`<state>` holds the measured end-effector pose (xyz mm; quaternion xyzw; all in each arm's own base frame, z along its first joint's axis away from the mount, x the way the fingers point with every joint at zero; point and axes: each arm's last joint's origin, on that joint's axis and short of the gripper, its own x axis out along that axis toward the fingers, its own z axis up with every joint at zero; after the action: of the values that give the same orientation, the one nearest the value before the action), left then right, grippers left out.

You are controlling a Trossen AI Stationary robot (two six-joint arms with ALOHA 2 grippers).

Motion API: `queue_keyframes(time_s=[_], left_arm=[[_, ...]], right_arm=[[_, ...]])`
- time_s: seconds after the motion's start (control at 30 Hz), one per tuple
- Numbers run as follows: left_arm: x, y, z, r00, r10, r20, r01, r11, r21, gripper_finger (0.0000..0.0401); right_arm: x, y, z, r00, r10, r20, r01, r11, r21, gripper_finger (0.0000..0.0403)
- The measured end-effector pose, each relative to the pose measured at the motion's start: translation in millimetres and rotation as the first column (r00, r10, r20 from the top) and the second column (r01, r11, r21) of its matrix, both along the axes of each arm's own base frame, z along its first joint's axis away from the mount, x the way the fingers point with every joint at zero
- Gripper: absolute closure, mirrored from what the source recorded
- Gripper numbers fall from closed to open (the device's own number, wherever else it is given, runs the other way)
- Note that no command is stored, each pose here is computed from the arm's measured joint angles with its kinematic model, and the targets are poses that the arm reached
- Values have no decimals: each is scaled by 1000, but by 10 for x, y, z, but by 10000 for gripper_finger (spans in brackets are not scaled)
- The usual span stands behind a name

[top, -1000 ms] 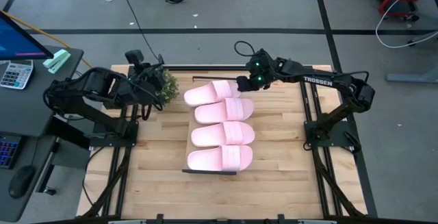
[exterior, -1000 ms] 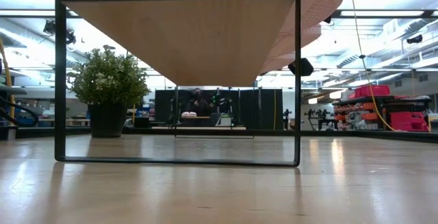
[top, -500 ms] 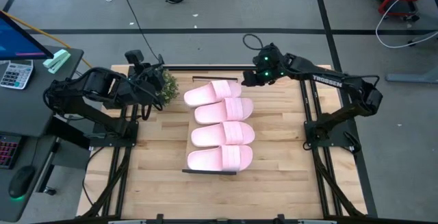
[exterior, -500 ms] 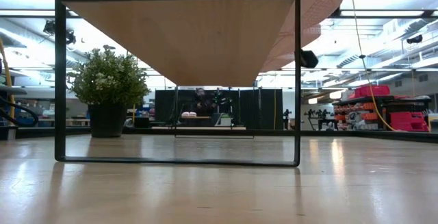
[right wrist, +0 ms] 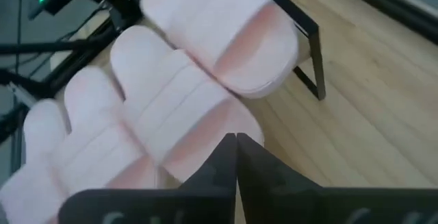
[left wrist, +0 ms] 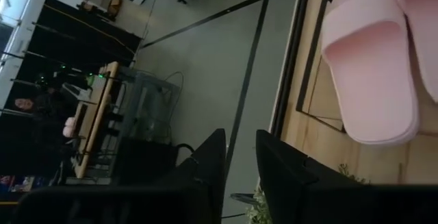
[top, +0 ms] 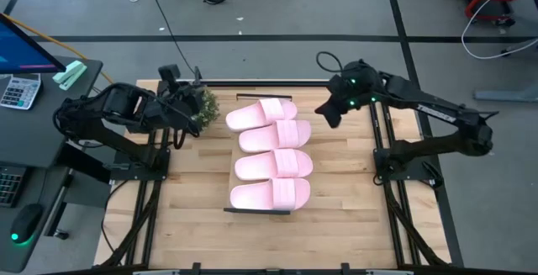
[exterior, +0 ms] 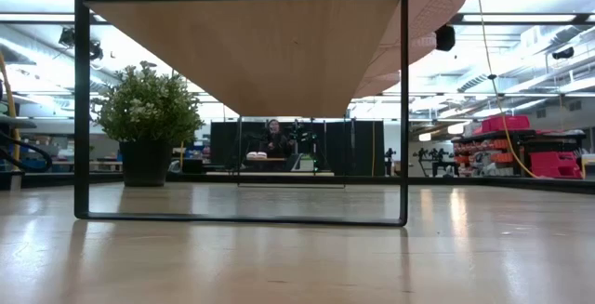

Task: Pick and place slides into the shelf
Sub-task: Return to Home Position

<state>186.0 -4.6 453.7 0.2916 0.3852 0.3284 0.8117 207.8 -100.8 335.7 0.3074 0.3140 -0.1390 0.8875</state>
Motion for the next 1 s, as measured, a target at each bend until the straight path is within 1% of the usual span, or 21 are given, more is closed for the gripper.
queue_keyframes(time_s=[0.1,0.2,0.27,0.47,0.67,0.73,0.87,1.0], left_arm=[[3,-5,-5,1000,-13,5,13,1000,-25,320],[6,-10,-9,999,-8,33,10,998,-63,325],[9,-14,-12,999,-10,46,14,996,-88,328],[36,-28,-1,995,-23,96,37,989,-144,341],[106,-62,9,983,-89,163,126,965,-230,363],[128,-79,-79,979,-125,162,166,947,-274,371],[157,-115,-424,968,-181,172,234,896,-377,385],[111,-135,-783,947,-200,250,298,837,-459,394]], right_arm=[[-38,143,73,997,75,18,-74,995,-70,398],[-59,313,140,986,163,40,-157,980,-122,396],[-66,418,165,979,202,41,-194,969,-152,399],[-61,685,157,961,276,-6,-273,944,-184,400],[-40,827,122,949,311,-52,-315,928,-198,401],[-42,849,124,949,310,-52,-314,928,-200,400],[-41,863,124,949,312,-53,-316,927,-201,401],[-39,863,124,949,311,-53,-315,927,-202,401]])
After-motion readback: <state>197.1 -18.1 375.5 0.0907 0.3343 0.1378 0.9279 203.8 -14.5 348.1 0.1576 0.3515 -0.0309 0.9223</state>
